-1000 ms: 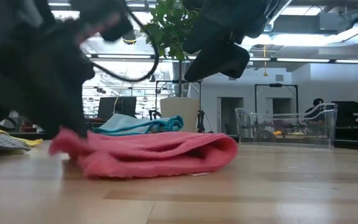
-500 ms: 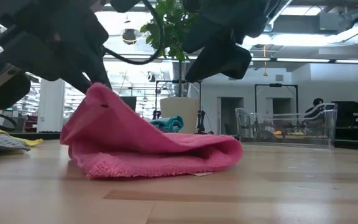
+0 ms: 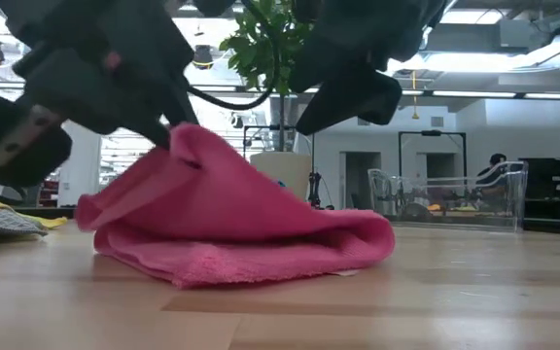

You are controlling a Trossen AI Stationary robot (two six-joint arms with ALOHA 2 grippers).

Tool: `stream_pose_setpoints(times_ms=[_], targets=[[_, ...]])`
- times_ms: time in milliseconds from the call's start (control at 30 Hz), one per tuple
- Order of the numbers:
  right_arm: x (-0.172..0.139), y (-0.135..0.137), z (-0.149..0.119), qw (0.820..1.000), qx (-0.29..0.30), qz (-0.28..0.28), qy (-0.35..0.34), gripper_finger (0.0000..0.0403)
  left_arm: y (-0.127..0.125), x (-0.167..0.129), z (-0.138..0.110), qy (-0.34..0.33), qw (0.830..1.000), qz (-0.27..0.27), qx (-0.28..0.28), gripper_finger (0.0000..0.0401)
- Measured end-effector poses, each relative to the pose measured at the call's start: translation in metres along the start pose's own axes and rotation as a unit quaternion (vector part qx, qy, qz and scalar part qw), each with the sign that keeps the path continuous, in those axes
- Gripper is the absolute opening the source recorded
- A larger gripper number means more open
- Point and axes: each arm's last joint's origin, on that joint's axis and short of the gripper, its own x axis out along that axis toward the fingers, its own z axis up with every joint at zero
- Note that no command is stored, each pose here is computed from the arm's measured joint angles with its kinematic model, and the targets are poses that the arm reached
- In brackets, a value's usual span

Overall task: Fold microfiber towels
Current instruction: Fold the pink microfiber towel

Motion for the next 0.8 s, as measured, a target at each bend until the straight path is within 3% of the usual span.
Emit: stream_pose_setpoints(times_ms=[333,533,800], targets=[[0.0,-0.007,0.001,0.999,0.0,-0.047,-0.015,0.0248,0.009,0.01,0.001,0.012,0.999,0.029,0.019,0.0002],[0.03,-0.011,-0.008,0.999,-0.001,-0.053,-0.003,0.0248,0.006,0.01,0.002,0.011,0.999,0.017,0.04,0.0005],[0.039,-0.021,-0.014,0.997,0.004,-0.077,0.018,0.0248,0.005,0.018,-0.002,0.055,0.997,-0.006,0.059,0.003]])
